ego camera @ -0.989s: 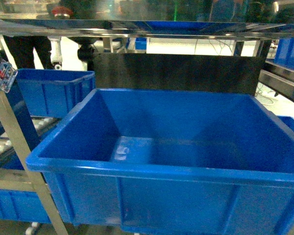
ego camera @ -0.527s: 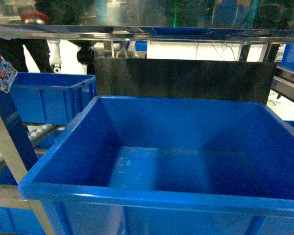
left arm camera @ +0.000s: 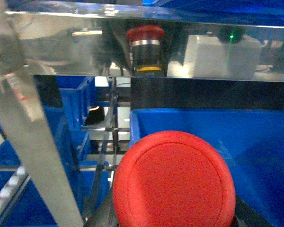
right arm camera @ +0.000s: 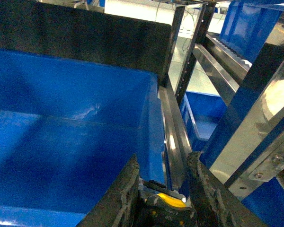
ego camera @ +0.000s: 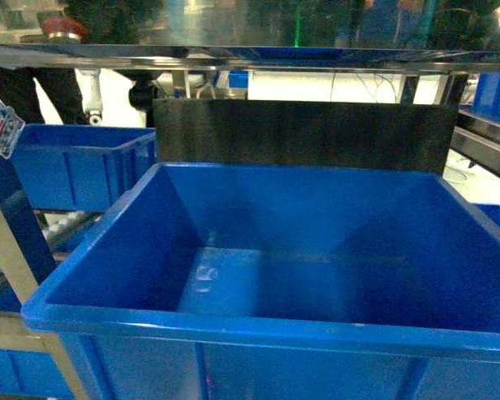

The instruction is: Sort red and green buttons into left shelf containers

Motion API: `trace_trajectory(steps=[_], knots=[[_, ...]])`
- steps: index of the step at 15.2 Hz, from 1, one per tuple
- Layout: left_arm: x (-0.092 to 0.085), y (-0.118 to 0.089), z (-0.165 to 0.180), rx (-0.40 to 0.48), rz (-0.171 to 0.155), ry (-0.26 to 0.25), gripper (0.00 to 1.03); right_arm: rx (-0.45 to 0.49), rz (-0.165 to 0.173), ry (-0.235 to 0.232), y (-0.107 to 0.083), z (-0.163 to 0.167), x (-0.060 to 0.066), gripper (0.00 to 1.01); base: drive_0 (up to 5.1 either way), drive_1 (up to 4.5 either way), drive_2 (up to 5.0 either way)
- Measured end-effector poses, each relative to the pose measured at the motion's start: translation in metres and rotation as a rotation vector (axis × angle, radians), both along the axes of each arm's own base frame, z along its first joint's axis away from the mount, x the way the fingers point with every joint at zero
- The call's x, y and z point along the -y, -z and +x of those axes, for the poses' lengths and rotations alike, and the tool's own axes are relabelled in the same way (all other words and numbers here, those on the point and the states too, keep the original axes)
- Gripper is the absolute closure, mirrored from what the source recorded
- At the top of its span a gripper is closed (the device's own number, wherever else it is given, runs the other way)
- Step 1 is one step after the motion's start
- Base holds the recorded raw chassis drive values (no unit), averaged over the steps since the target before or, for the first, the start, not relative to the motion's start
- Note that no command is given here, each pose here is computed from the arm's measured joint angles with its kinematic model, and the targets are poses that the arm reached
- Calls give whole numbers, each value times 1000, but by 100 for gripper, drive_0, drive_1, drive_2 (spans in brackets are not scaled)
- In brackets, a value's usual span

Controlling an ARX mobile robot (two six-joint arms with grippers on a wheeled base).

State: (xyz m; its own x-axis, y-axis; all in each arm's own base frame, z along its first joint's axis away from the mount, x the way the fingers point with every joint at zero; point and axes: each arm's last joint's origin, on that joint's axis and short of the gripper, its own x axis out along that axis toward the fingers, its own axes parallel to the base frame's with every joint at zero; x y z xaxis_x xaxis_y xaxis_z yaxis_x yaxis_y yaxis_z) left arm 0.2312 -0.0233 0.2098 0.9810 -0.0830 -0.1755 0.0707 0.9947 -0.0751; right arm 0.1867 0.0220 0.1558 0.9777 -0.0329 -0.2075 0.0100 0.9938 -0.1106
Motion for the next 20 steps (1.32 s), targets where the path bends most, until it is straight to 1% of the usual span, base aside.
trace_trajectory(steps=[2, 3, 4, 6, 8, 9, 10, 12, 13, 16, 18, 20], knots=[[3, 0, -1, -3, -2, 23, 79, -1, -1, 6, 0, 0, 0, 73, -272, 500, -225], [1, 0, 0, -3, -1, 14, 79, 2, -1, 5, 0, 0, 0, 73, -272, 500, -225], [0, 0, 0, -3, 0, 2, 79, 0, 0, 0, 0, 0, 0, 73, 0, 0, 0], [0, 0, 0, -2, 0, 2, 79, 0, 0, 1, 0, 0, 0, 73, 0, 0, 0], [1, 0, 0, -2, 0, 7, 79, -25, 6, -28, 4, 3, -2, 73, 0, 0, 0], [1, 0, 0, -2, 0, 7, 79, -52, 8, -61, 9, 9, -7, 73, 0, 0, 0], [1, 0, 0, -2, 0, 6, 79, -54, 10, -87, 10, 16, -14, 73, 0, 0, 0], [1, 0, 0, -2, 0, 6, 79, -52, 33, -128, 12, 35, -28, 73, 0, 0, 0], [1, 0, 0, -2, 0, 7, 79, -78, 39, -134, 17, 44, -33, 73, 0, 0, 0], [1, 0, 0, -2, 0, 7, 79, -179, 46, -153, 43, 67, -48, 73, 0, 0, 0], [1, 0, 0, -1, 0, 7, 79, -247, 69, -138, 57, 88, -53, 73, 0, 0, 0], [1, 0, 0, -1, 0, 6, 79, -308, 91, -138, 66, 104, -58, 73, 0, 0, 0]])
